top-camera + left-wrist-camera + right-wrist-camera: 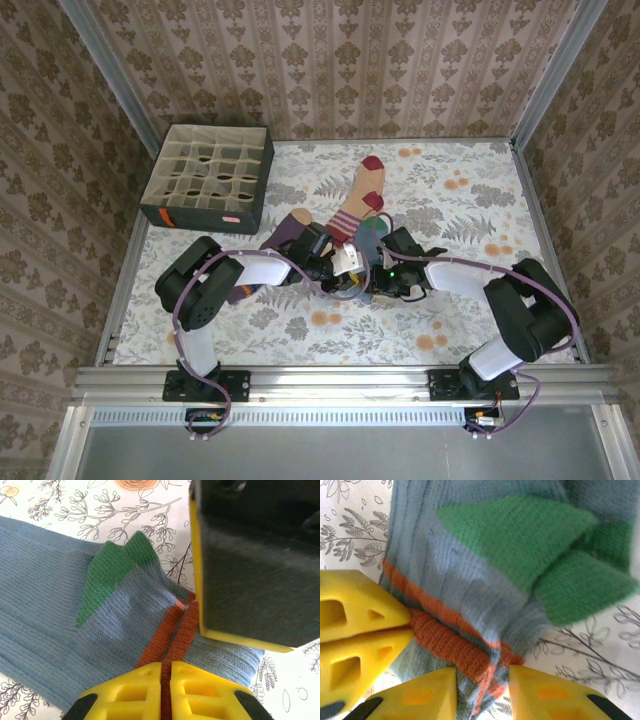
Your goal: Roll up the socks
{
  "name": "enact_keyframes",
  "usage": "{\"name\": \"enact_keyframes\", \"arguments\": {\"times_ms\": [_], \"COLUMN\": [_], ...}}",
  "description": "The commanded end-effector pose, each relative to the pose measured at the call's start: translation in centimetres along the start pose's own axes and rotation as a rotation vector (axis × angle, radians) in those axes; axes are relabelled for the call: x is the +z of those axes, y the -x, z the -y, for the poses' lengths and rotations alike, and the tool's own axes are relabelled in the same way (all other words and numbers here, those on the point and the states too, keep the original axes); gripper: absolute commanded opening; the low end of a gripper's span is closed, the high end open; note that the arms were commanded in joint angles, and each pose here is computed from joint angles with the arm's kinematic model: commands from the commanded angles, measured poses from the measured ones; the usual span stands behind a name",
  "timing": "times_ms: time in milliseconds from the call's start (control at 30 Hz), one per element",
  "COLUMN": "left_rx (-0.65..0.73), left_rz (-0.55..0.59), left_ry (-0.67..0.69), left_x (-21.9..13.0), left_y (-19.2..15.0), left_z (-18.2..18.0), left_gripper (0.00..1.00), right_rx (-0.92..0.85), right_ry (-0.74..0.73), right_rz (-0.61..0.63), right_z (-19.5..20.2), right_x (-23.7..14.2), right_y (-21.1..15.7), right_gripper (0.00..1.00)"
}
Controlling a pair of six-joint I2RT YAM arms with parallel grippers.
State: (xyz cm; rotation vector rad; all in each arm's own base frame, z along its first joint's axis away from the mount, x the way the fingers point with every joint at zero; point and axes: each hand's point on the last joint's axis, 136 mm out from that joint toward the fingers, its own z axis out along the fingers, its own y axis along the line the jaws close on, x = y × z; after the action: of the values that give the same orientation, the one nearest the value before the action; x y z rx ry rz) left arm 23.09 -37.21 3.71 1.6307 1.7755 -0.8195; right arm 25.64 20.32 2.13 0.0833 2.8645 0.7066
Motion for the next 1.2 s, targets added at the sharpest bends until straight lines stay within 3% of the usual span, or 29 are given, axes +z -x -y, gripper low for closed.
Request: {"name": "enact_keyframes", "arguments": {"times_ms": [0,200,333,467,633,1033,1167], "left_rx": [-0.029,0.155,0.325,0.440,0.625,0.663,0.636], "left_rz": [-0.105,-0.040,0.062,-0.023,-0.212,-0.300,-0.337], "left_ry": [-0.037,0.009,0.191,0.231,0.245,0.103,0.078], "left_x": [0.0,-2.1,-4.9,-6.2,-4.8,-1.6,-1.1], "left_y": [-4.1,-1.8,1.1,1.6,-1.0,-3.7,-4.7], "left_z": [1.6,1.7,0.4,0.1,0.3,1.2,1.2], "left_gripper": [0.11,0.22,0.32,0.33,0.33,0.36,0.25], "right_rx": [0.026,0.040,0.044,0.045,0.039,0.025,0.008], "right_ry": [-0.107,-0.187,-0.211,-0.220,-0.223,-0.234,-0.190], "right_rz": [-0.051,-0.138,-0.202,-0.238,-0.255,-0.274,-0.264], "right_z": [1.8,4.2,5.1,5.4,5.4,5.7,4.9], "right_x": [1.0,2.0,2.6,3.0,3.1,2.8,2.7], "right_y": [-0.5,-2.8,-4.1,-4.8,-4.8,-5.3,-5.2], "right_gripper": [0.23,0.19,0.18,0.18,0.18,0.17,0.17]}}
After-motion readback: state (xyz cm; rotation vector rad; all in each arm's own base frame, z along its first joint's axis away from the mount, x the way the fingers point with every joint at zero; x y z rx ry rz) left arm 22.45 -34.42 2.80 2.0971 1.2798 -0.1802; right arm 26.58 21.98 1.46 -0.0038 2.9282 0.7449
